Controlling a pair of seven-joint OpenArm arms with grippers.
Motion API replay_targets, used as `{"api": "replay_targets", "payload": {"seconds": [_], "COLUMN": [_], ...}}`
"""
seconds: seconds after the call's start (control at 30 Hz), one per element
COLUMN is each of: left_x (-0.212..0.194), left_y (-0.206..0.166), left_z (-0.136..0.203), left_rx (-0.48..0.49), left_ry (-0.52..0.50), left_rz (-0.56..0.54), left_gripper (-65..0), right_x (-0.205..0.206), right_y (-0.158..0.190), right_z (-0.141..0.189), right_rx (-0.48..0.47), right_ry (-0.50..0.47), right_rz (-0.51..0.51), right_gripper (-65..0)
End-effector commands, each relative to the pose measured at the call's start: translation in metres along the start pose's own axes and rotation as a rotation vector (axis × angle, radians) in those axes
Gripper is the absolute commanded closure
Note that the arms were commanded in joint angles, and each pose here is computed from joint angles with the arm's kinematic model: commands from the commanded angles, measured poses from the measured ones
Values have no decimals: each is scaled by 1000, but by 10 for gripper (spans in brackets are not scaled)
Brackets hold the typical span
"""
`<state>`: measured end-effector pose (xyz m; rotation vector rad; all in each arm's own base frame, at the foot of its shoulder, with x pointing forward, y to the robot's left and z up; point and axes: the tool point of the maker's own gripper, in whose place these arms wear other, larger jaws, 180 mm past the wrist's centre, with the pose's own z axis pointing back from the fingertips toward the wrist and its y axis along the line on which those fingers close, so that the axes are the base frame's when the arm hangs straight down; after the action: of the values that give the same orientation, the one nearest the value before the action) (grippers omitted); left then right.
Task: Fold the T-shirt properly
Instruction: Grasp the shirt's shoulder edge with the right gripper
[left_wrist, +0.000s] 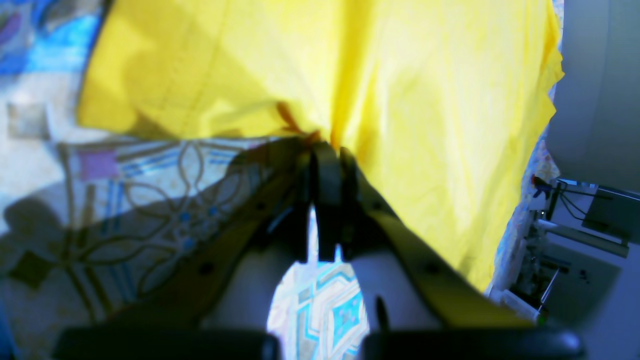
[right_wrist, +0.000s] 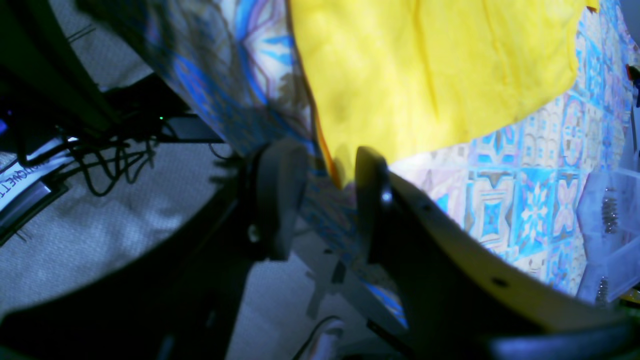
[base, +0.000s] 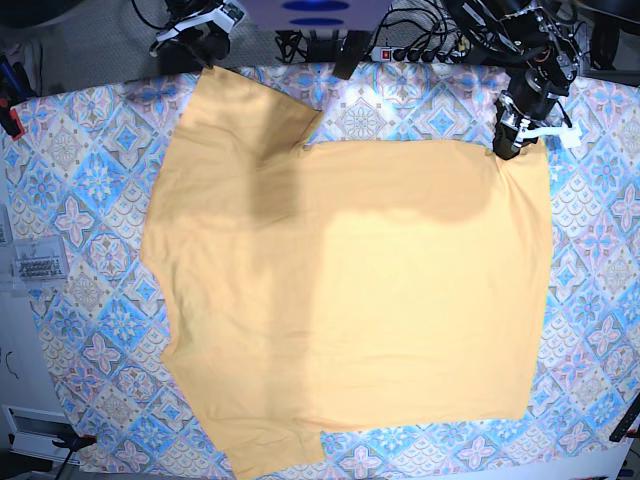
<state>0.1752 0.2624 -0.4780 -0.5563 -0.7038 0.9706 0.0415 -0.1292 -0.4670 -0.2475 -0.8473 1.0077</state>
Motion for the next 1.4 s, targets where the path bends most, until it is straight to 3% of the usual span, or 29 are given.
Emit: {"api": "replay_targets", "payload": {"seconds": [0.0,0.3,1.23,1.37], "left_x": [7,7,7,7], "left_y": [-2,-2,-2,-2], "left_z": [2,2,2,2], "left_rx": [0,0,0,0], "left_ry": [-11,-11,-11,-11], "left_rz": [-22,-22,-22,-22], "left_gripper": [0,0,0,0], "right_x": [1,1,16,16], "right_y": [0,-9,-18,-21], "right_z": [5,-11,-20,-25], "right_rx": [-2,-25,-51,-57], "right_ry": [-12,-21,-61,-42], "right_rz": [6,11,15,15], "right_gripper": [-204,-204,-205,-261]}}
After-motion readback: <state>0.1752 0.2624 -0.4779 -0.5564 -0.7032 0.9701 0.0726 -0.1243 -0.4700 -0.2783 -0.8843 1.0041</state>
